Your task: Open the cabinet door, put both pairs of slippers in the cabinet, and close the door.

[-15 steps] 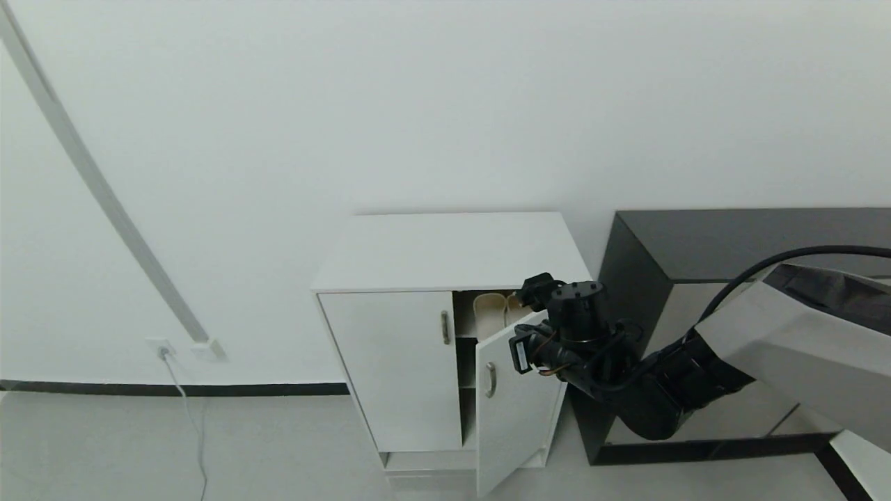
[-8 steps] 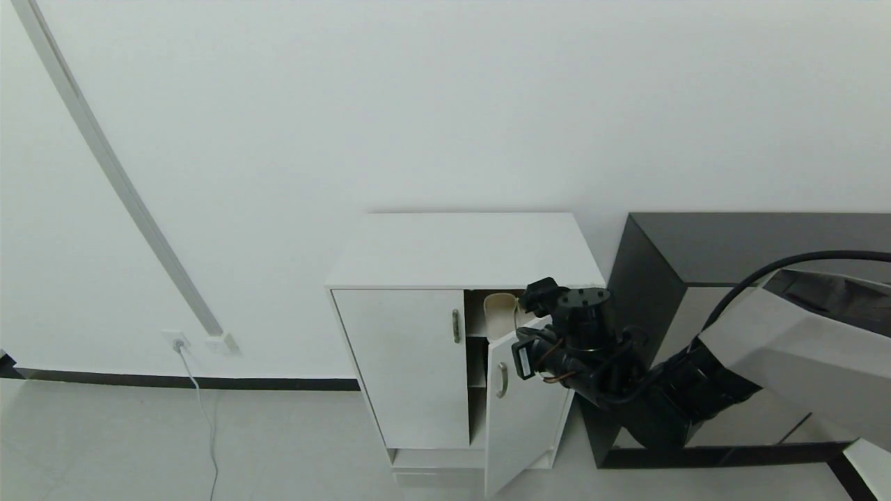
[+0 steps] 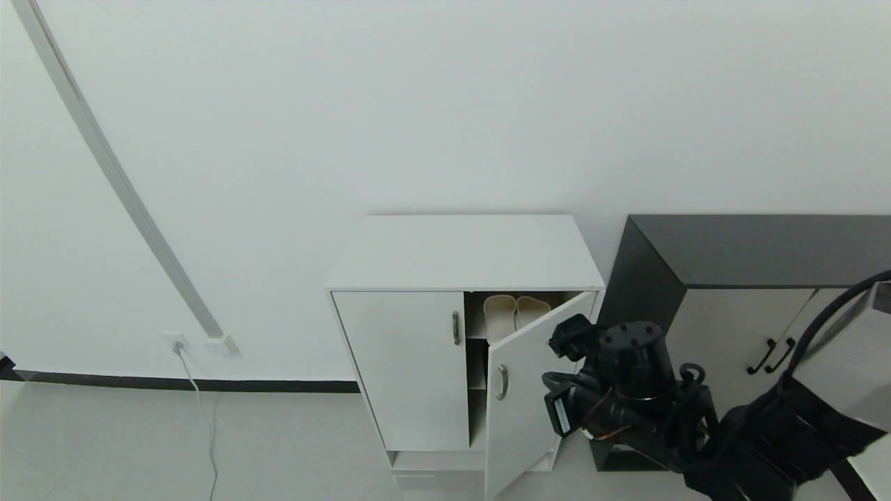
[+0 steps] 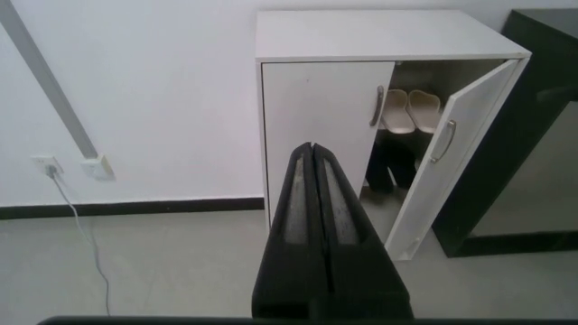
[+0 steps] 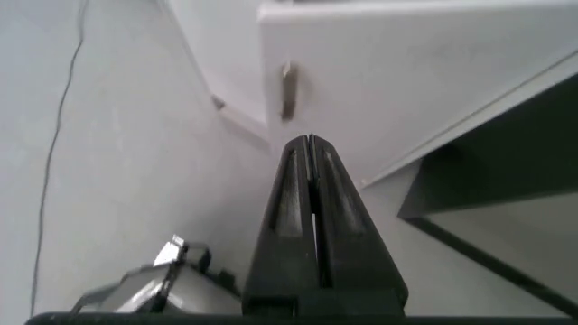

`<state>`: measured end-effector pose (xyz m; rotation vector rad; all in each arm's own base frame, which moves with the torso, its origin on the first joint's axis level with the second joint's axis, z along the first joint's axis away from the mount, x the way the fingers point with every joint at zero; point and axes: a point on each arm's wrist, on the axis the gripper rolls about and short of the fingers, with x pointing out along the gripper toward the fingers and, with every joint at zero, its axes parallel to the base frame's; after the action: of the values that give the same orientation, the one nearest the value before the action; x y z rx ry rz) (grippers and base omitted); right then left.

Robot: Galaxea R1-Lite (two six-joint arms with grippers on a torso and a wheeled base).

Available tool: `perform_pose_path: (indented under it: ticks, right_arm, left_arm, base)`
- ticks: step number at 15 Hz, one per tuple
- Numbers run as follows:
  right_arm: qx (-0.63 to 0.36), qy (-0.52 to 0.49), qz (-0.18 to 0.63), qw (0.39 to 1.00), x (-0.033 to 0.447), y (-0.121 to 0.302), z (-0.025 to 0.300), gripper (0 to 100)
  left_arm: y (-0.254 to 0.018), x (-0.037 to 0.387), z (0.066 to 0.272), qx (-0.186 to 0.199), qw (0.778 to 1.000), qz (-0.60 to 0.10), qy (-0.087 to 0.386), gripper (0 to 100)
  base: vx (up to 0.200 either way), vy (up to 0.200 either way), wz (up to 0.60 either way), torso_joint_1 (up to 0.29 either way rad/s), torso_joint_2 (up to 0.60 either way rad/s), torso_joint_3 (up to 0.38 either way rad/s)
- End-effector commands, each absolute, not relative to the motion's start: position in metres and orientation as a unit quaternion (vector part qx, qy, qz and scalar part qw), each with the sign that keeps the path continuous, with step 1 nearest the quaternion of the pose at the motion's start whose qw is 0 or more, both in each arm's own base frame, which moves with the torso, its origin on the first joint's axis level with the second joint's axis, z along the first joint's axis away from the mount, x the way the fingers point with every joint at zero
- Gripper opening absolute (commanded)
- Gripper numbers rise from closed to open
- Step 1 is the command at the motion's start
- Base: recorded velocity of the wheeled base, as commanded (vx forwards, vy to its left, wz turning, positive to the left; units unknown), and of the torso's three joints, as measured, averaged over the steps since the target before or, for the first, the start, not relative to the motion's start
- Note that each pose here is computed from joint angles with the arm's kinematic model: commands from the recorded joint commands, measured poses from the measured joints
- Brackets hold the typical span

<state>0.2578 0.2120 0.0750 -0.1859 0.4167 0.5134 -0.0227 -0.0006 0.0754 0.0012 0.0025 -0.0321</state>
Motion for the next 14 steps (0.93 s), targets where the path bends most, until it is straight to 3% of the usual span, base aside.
perform_pose_path:
  ticks: [1, 4, 14]
  right_arm:
    - [-0.092, 0.202, 0.263, 0.939, 0.239, 0.205, 0.076, 0]
    - [-0.101, 0.224, 0.266, 0.932, 0.228, 0.2, 0.061, 0]
    - [-0.094, 0.208, 0.267, 0.936, 0.266, 0.234, 0.018, 0]
  left_arm:
    - [-0.001, -0.023, 0.075, 0.001, 1.0, -0.016, 0.002, 0]
    - [-0.001, -0.023, 0.076, 0.001, 1.0, -0.016, 0.001, 0]
    - [-0.001, -0.023, 0.076, 0.0, 1.0, -0.016, 0.001, 0]
  base:
    - [0.2, 0.0, 0.0, -0.002, -0.01, 0.002]
    - [0.2, 0.0, 0.0, 0.002, 0.01, 0.005]
    - [0.0, 0.0, 0.0, 0.0, 0.0, 0.0]
